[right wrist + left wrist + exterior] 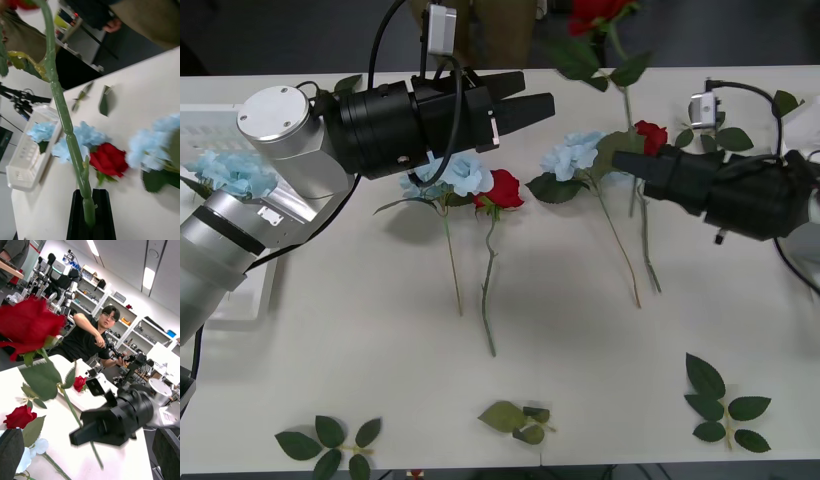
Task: Place the red flowers into the right box and the blue flowers into the left box. If a person shows an open palm, hand one flower to the person first, then continue sorting.
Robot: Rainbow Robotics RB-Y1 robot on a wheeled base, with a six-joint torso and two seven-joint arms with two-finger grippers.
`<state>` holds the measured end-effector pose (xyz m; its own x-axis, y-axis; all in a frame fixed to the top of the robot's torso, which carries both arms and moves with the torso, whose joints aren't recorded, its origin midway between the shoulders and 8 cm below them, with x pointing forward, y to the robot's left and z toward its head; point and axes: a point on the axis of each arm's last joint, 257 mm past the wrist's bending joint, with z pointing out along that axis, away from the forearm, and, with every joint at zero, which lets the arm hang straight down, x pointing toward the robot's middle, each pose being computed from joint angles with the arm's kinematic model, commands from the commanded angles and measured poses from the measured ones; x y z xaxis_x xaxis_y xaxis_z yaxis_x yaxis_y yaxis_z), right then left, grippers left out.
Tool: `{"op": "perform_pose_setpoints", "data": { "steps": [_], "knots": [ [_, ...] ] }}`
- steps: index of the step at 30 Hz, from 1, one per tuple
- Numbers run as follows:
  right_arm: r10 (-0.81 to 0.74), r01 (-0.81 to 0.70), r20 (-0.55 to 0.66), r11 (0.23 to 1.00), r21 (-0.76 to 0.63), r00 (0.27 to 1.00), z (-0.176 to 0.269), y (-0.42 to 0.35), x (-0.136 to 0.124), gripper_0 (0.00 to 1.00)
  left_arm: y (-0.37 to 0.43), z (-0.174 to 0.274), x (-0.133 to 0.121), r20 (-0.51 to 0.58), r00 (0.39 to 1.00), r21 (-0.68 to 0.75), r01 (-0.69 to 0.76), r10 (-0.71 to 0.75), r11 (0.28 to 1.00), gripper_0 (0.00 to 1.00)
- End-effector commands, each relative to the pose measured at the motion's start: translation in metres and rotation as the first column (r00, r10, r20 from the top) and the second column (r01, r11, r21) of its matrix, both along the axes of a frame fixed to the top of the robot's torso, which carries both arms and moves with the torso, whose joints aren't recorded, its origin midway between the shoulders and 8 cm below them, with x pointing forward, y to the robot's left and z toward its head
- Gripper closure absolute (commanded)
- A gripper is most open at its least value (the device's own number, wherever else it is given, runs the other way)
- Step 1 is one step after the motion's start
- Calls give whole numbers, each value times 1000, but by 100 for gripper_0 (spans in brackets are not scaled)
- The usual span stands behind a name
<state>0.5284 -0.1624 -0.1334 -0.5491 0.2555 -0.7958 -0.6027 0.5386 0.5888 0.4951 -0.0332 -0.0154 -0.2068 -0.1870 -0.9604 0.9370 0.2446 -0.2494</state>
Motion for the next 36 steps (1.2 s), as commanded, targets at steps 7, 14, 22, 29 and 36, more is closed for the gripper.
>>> {"op": "perform_pose_setpoints", "data": {
  "steps": [7,14,22,29,36],
  "knots": [
    [-236,170,-147,917,-362,961,-11,-186,27,100,9,-7,-3,25,1000,20,-9,9,1000,0],
    [-459,284,-123,715,-638,880,-21,-315,8,100,63,-58,18,-93,991,269,-63,91,961,0],
    [-630,350,-18,454,-819,776,-2,-427,-23,100,137,-114,11,-486,807,569,1,335,823,0],
    [-698,372,35,337,-865,715,-6,-474,-43,100,196,-145,9,-524,583,757,-16,621,654,0],
    [-685,403,44,374,-835,727,-11,-467,-38,100,219,-176,11,-494,364,833,-63,790,550,0]
  ]
}}
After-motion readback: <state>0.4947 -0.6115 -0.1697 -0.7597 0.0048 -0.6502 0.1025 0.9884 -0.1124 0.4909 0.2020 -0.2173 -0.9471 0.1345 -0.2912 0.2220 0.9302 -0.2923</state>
